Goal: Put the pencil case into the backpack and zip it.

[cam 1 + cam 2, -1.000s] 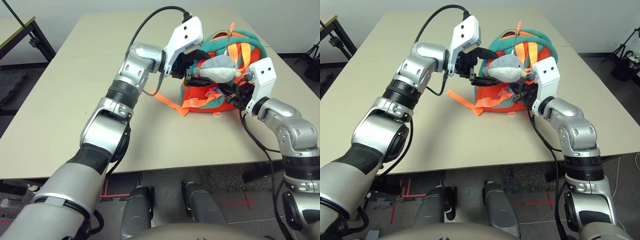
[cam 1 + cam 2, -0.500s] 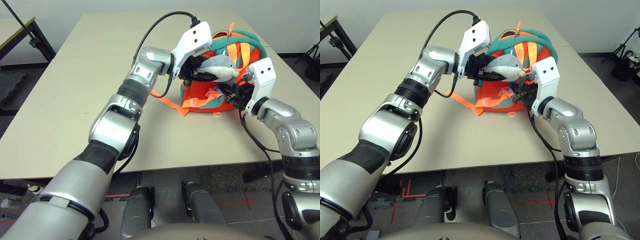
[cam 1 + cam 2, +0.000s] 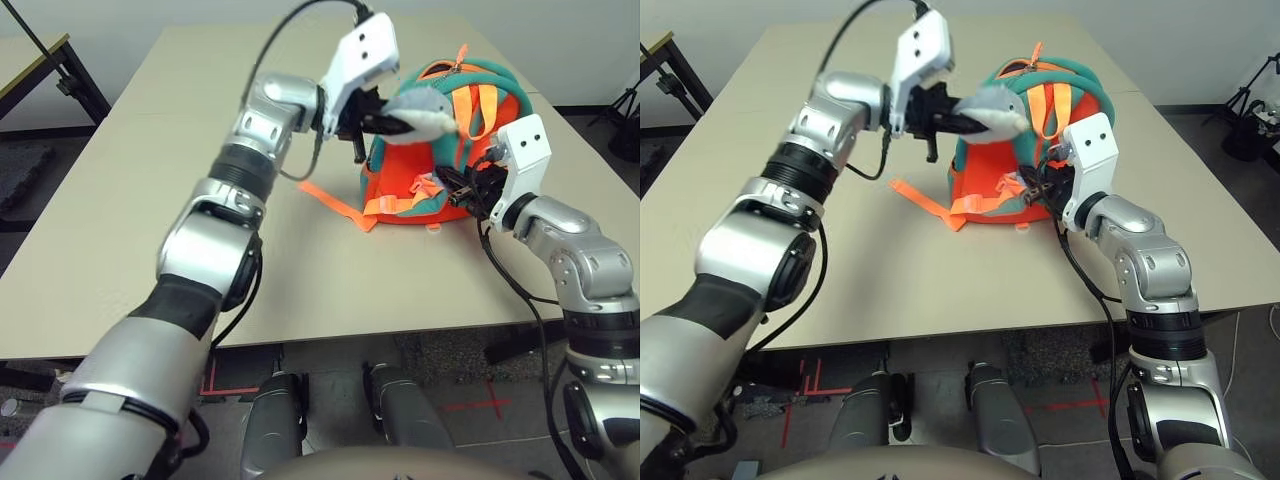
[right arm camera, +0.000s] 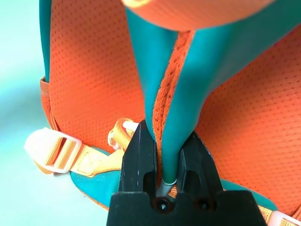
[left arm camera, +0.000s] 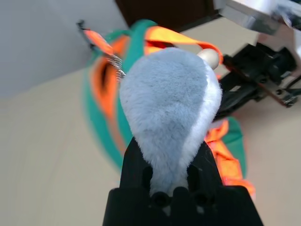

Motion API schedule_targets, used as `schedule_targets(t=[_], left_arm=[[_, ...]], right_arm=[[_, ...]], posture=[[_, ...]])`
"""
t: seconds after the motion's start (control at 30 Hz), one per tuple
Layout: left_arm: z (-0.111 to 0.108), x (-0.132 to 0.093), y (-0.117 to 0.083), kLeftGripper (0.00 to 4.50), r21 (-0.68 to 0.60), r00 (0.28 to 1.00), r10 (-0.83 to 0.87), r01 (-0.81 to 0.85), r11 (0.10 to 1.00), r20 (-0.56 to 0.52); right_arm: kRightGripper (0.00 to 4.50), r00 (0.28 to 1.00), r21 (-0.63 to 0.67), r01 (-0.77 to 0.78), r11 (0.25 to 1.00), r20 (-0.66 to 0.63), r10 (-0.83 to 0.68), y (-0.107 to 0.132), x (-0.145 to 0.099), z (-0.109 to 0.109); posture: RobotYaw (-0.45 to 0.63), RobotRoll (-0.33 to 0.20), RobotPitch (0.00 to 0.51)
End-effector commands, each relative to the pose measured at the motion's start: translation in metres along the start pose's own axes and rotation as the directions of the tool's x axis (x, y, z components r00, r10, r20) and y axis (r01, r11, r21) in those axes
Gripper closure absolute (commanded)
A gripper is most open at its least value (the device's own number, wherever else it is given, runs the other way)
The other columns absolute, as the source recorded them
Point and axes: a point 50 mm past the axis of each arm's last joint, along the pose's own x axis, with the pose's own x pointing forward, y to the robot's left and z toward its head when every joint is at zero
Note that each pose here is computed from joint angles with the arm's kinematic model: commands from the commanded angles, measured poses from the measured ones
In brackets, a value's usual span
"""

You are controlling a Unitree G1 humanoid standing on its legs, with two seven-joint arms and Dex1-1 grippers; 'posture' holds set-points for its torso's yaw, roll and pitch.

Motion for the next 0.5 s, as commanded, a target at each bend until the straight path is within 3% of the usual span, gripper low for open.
schedule_targets(t=[0.03,0.23,0.5], left_arm=[[0.004,-0.021,0.009,4.2,-0.002,0.999,0.039,-0.039,0.999,-0.012],[-0.019,-0.057,0.014,4.2,-0.062,0.99,0.096,-0.103,0.993,-0.103],[-0.072,-0.083,-0.008,4.2,-0.207,0.965,0.027,-0.083,0.975,-0.259]], right_arm=[[4.25,0.998,0.018,-0.016,1.0,-0.064,0.017,0.003,0.005,-0.014],[4.25,0.998,0.011,-0.025,1.0,-0.063,0.026,0.003,0.008,-0.012],[4.25,0.998,0.0,-0.027,1.0,-0.063,0.027,0.002,0.008,-0.012]], posture=[[-0.21,0.0,0.094],[-0.2,0.0,0.092],[-0.21,0.0,0.09]])
